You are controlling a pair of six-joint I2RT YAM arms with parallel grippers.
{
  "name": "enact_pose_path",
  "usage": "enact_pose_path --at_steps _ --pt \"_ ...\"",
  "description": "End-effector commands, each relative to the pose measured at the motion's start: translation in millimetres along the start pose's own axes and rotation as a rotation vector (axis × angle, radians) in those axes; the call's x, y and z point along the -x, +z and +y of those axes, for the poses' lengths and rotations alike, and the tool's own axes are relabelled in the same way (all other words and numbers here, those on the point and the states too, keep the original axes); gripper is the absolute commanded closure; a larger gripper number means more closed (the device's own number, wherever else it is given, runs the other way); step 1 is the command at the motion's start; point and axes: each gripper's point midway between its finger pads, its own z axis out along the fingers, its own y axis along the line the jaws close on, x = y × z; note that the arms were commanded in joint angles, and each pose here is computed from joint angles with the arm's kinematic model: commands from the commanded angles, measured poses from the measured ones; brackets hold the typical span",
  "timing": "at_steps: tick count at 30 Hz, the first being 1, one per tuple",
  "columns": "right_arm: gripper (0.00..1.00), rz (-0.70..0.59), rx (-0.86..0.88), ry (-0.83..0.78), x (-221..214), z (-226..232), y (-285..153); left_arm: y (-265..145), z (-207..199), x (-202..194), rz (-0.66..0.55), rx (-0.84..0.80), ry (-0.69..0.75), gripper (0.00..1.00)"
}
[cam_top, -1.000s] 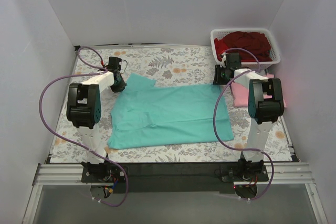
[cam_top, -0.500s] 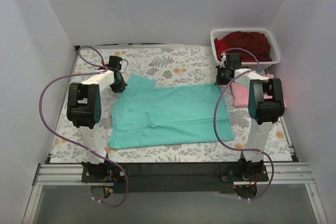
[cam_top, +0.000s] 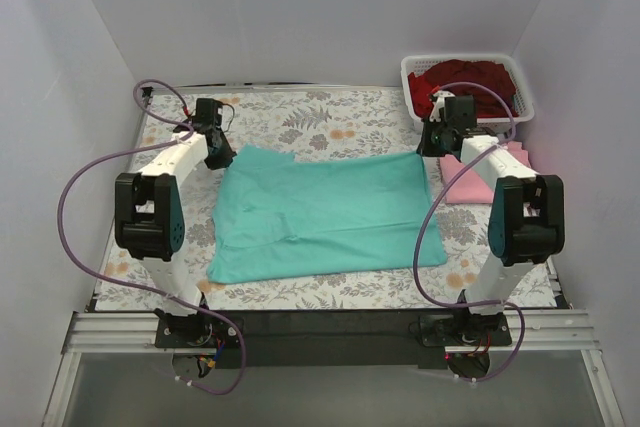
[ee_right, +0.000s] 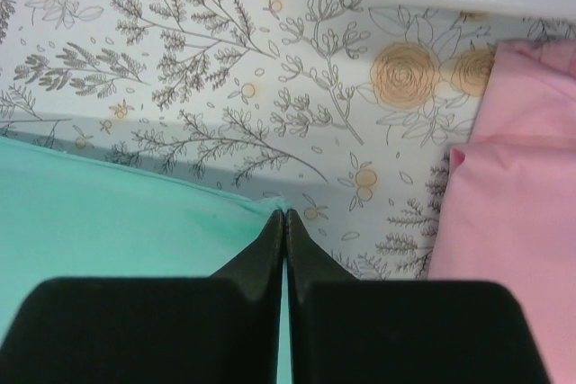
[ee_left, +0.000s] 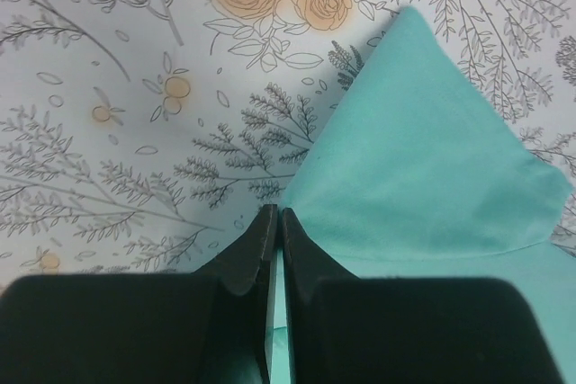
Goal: Fold and stack the t-shirts
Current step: Fold the tshirt
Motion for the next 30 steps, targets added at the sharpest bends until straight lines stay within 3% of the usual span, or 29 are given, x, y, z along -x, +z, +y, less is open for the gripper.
enact_pose_path --at_steps 1,16,30 --pt "0.99 -0.006 -0.008 0.024 -7 -3 -15 -35 9 16 -0.064 -0.025 -0.036 1.00" --pt "0.99 0.028 -0.106 0.176 -56 -22 -48 -63 40 -33 -0.009 0.004 -0.070 1.00" --pt "0.99 0.108 -0.160 0.235 -98 -34 -46 -62 60 -79 0.062 0.031 -0.093 1.00"
